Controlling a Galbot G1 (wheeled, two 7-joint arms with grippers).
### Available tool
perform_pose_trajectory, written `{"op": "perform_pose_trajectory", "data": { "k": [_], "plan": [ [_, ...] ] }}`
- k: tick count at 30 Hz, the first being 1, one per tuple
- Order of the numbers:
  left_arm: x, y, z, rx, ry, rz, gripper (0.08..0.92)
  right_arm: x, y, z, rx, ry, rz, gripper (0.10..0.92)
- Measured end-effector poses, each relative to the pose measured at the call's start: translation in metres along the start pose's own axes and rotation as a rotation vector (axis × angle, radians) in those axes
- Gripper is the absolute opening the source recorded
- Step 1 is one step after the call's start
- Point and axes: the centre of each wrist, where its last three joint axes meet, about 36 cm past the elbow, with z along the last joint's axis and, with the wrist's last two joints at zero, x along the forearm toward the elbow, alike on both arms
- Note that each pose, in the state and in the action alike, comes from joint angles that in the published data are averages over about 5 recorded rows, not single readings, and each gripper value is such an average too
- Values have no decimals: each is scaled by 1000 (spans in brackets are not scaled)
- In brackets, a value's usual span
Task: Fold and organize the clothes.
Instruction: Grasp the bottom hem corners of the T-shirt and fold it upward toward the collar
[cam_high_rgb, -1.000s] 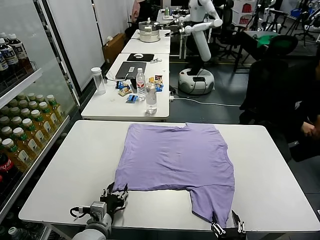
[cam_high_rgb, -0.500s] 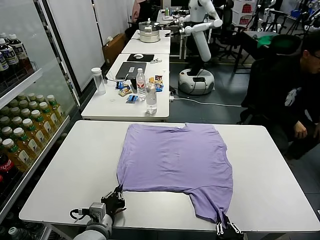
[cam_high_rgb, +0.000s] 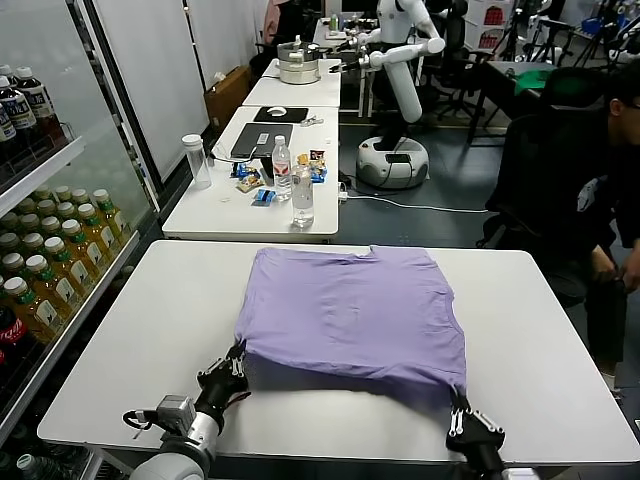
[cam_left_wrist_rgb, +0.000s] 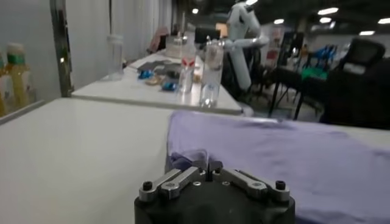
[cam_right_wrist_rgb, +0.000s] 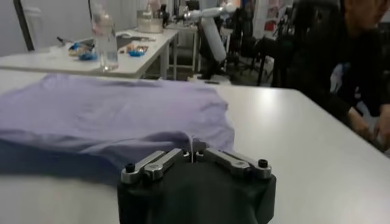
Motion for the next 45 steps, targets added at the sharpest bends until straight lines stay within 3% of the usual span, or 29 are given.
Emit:
{"op": "perform_pose_trajectory", "data": {
  "k": [14, 28, 33, 39, 45],
  "plan": [
    [-49, 6, -3, -50, -27, 18, 96, -90, -20, -25, 62, -72, -28, 117],
    [-105, 10, 6, -136, -5, -12, 96, -153, -13, -24, 103, -32, -60, 126],
    [-118, 12, 10, -160, 6, -40, 136, -163, -9, -20, 116, -15, -60, 241],
    [-120, 14, 12, -172, 7, -76, 301, -162, -10, -16, 125, -6, -51, 414],
    [-107, 11, 15, -158, 5, -97, 474, -150, -20, -14, 122, 3, -19, 595]
  ]
}}
